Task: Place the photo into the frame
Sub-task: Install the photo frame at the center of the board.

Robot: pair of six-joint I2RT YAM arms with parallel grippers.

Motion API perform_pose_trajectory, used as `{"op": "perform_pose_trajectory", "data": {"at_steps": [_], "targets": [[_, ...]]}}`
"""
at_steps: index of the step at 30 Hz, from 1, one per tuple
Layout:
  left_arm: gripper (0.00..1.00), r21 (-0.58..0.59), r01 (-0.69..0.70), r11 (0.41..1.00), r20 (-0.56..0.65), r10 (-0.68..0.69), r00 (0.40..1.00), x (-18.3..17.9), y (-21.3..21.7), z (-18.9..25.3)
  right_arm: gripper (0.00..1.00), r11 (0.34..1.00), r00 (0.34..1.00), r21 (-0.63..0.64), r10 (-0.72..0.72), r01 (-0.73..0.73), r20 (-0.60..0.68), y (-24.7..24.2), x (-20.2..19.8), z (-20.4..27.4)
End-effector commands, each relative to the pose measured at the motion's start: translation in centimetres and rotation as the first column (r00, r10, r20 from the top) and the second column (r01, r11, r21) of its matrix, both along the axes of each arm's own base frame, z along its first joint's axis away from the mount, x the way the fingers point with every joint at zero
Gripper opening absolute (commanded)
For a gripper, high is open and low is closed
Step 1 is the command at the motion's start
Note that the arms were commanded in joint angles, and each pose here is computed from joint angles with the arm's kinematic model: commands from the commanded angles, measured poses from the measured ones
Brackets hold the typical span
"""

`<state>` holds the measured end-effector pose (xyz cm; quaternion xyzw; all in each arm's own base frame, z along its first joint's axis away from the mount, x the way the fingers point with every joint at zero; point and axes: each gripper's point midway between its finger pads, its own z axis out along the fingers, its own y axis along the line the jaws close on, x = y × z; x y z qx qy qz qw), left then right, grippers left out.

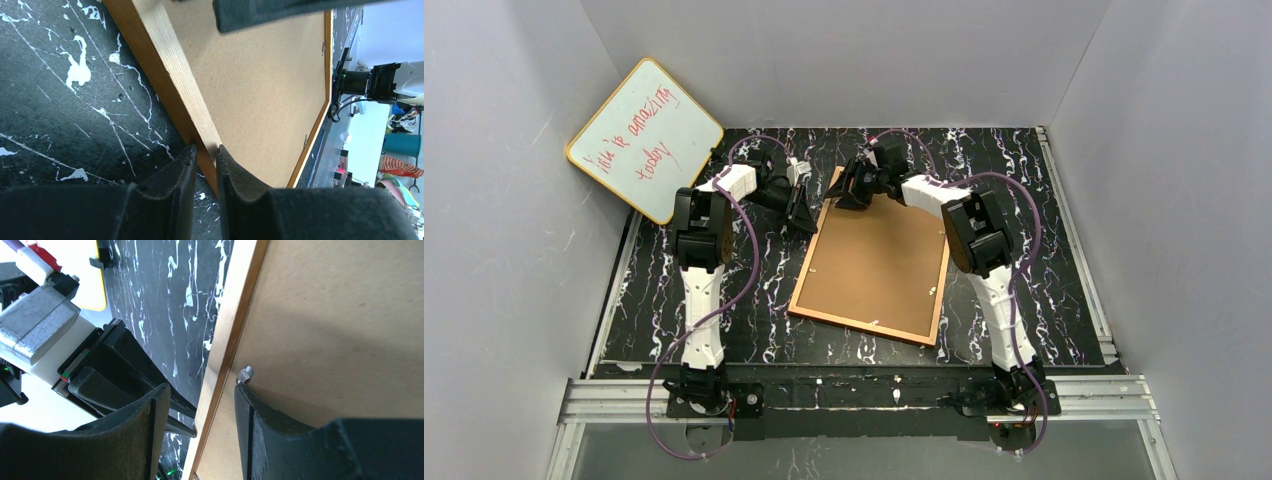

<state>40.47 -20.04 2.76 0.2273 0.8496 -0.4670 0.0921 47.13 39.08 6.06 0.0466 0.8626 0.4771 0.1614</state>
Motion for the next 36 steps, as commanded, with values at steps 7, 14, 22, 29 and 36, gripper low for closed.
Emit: {"op": "perform_pose_trajectory", "data": {"at_steps": [7, 14, 22, 29, 36], "targets": [[0.18, 0.158, 0.066, 0.985, -0.036, -0.062, 0.997, -2.8, 1.2, -3.3, 0.58, 0.999, 1.000, -0.041, 0.009, -0.008, 0.028, 0.4, 0.5, 0.3], [0.18, 0.165, 0.069, 0.984, -0.031, -0.065, 0.997, -2.8, 1.3, -3.2, 0.57, 0.996, 0.999, -0.090, 0.006, -0.001, 0.054, -0.8, 0.1, 1.2], [0.18, 0.162, 0.069, 0.984, -0.032, -0.064, 0.997, -2.7, 1.2, -3.3, 0.57, 0.996, 0.999, -0.094, 0.002, 0.002, 0.033, -1.4, 0.0, 0.3], [0.18, 0.162, 0.069, 0.984, -0.035, -0.065, 0.997, -2.8, 1.2, -3.4, 0.57, 0.994, 0.999, -0.106, -0.002, 0.006, 0.041, -1.3, 0.5, -0.1], [0.18, 0.162, 0.072, 0.984, -0.034, -0.067, 0.997, -2.9, 1.2, -3.4, 0.57, 0.995, 0.999, -0.103, -0.010, 0.014, 0.037, -1.0, 0.9, -0.7]]}}
